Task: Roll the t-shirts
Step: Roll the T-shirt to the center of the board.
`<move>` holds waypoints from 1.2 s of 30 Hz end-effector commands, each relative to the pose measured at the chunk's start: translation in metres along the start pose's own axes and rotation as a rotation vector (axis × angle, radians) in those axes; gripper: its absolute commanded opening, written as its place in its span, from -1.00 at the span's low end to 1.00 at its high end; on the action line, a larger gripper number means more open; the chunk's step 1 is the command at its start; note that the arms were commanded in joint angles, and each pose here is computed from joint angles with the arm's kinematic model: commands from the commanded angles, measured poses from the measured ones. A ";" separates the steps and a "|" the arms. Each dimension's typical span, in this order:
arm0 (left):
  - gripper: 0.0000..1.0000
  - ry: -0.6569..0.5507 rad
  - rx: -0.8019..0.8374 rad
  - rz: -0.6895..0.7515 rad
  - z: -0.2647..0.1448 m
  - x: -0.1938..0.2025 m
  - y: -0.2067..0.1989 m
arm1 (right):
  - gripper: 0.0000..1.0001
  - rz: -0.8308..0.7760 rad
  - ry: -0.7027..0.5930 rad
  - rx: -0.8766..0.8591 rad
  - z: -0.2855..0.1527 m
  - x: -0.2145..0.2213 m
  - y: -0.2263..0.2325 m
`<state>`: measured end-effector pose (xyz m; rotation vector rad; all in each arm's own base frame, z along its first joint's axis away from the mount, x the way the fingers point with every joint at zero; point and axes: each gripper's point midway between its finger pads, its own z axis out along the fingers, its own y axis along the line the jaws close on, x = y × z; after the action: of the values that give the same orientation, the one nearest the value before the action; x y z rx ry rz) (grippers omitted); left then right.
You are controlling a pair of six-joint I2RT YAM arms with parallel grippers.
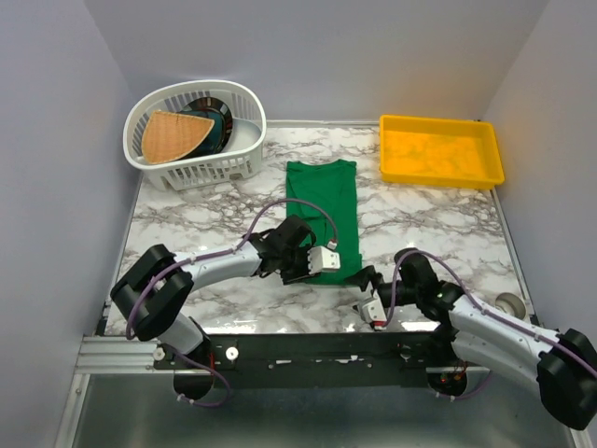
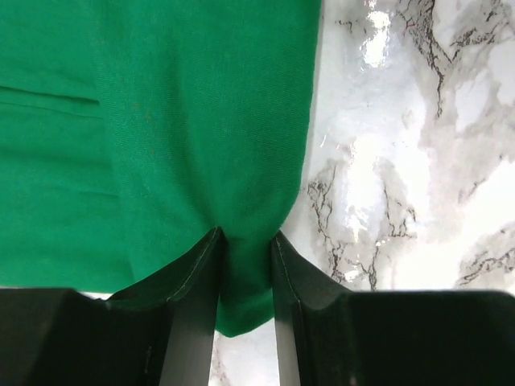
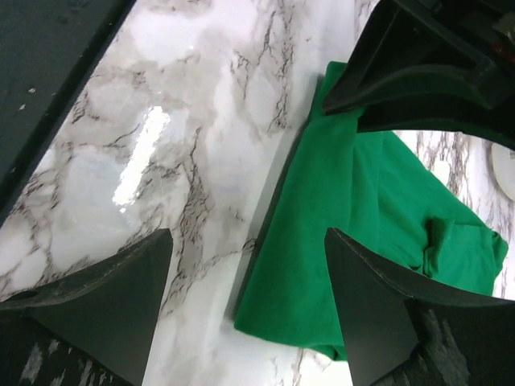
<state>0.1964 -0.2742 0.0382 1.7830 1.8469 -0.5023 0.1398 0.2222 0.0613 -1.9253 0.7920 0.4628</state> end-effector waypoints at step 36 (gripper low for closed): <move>-0.38 -0.090 0.518 -0.460 -0.033 -0.014 -0.006 | -0.52 0.152 0.572 0.207 0.037 0.095 -0.047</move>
<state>0.1951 -0.2708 0.0672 1.5960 2.1823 -1.2724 0.2254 0.2528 0.0330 -1.8071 1.1413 0.0101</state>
